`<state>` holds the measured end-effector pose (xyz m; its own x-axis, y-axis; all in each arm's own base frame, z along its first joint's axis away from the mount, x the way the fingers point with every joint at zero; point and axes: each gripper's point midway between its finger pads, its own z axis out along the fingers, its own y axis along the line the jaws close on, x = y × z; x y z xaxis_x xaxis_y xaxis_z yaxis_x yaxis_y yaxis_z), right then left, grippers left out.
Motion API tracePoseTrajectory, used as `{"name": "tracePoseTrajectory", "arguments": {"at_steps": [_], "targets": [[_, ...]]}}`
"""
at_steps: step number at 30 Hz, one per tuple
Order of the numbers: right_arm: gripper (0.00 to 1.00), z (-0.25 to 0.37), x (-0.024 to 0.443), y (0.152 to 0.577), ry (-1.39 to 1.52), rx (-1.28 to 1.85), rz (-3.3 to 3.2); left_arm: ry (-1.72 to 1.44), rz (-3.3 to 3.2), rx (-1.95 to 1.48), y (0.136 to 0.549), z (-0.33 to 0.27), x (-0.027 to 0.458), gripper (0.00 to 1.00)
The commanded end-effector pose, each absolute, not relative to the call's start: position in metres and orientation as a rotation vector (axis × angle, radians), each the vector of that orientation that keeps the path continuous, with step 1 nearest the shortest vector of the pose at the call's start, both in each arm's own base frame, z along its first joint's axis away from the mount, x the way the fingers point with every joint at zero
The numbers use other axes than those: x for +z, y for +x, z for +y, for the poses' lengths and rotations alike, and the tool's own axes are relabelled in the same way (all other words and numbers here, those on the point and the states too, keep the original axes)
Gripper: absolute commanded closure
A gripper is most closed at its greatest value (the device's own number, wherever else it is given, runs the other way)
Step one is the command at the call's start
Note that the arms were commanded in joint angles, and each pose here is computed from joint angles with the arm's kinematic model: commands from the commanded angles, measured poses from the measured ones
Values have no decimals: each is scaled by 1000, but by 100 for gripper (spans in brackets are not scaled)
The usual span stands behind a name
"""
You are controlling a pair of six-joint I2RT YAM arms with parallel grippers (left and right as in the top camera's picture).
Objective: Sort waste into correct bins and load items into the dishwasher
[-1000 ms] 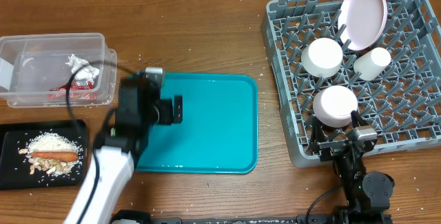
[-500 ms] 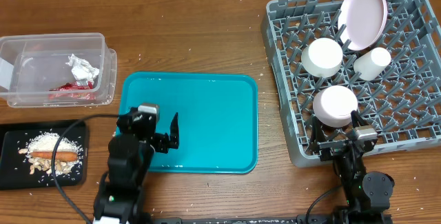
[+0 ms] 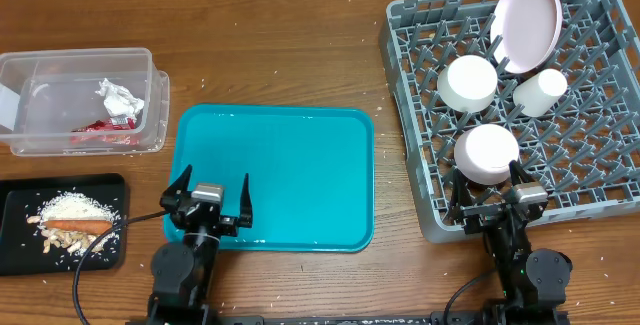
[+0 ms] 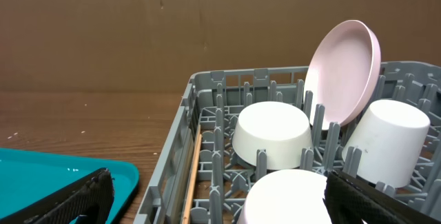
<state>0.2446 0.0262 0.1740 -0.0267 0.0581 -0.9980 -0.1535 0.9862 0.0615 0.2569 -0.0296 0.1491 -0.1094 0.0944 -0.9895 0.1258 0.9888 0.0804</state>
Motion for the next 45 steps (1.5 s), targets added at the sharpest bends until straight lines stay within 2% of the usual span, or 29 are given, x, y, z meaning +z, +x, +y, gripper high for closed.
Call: {"name": "tracePoseTrajectory", "arguments": {"at_steps": [1, 16, 45], "targets": [[0, 24, 173, 245, -70, 156, 1584, 149, 1701, 16, 253, -20, 143, 0], [0, 24, 173, 245, -70, 156, 1584, -25, 1650, 172, 244, 31, 156, 0], [0, 24, 173, 245, -69, 156, 1584, -27, 1650, 174, 244, 32, 156, 0]]}}
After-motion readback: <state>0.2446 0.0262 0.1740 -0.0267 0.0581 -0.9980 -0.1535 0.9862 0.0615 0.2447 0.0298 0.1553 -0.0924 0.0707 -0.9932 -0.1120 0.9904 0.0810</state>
